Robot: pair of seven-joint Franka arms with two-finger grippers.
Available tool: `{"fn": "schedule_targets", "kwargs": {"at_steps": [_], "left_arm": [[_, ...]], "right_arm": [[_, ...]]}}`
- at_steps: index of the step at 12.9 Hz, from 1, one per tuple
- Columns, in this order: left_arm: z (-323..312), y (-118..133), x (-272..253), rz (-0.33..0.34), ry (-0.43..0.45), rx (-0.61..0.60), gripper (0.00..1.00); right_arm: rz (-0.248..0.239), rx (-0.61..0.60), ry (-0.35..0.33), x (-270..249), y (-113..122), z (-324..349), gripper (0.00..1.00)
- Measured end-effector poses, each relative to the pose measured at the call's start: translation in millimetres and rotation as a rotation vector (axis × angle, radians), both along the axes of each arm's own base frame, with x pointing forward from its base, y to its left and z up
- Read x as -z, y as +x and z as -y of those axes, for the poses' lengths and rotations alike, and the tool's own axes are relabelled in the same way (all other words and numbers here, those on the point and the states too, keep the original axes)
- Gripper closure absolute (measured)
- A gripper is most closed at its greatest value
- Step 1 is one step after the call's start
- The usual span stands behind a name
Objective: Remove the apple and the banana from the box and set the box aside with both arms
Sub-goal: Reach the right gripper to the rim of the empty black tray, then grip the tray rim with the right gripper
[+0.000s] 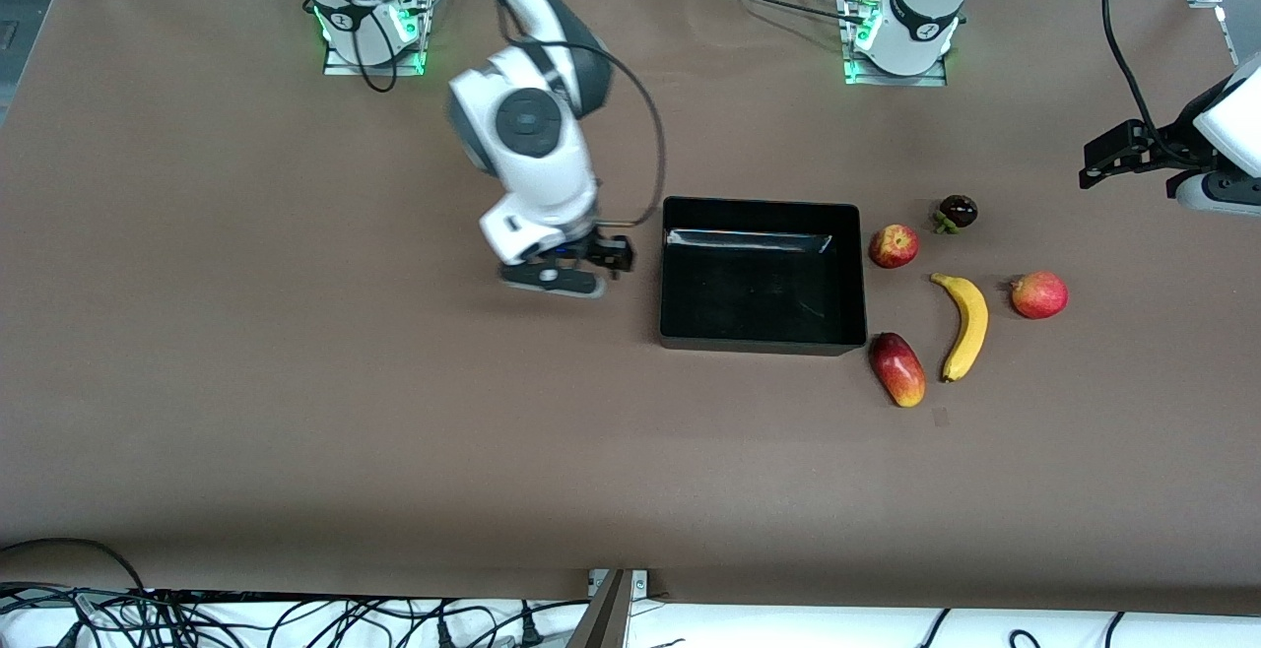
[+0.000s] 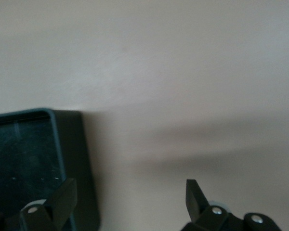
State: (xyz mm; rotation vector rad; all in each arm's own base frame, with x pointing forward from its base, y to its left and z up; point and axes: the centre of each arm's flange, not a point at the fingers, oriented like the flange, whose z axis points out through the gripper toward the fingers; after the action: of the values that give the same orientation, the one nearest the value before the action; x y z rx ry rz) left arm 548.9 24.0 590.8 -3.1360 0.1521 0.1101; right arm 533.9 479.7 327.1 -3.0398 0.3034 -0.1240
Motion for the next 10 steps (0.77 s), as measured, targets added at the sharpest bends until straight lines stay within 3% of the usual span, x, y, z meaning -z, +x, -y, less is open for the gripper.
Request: {"fn": "schedule_targets", "kwargs": {"at_steps": [3,6,7,10], "left_arm": [[-10,-1,3,-0.006,0.000,-0.019,0.00],[-17,-2,5,-0.012,0.000,-0.031,0.00],[-17,-2,6,-0.012,0.000,-0.031,0.00],[-24,-3,5,-0.012,0.000,-0.045,0.00]], "right_arm": [[0.011,0.011,0.006,37,-31,-49,0.00],[0.010,-0.014,-0.010,63,-47,-70,0.00],[0.009,-0.023,-0.024,75,-50,-71,0.07],[0.018,-0.067,-0.051,91,-51,-72,0.46]]}}
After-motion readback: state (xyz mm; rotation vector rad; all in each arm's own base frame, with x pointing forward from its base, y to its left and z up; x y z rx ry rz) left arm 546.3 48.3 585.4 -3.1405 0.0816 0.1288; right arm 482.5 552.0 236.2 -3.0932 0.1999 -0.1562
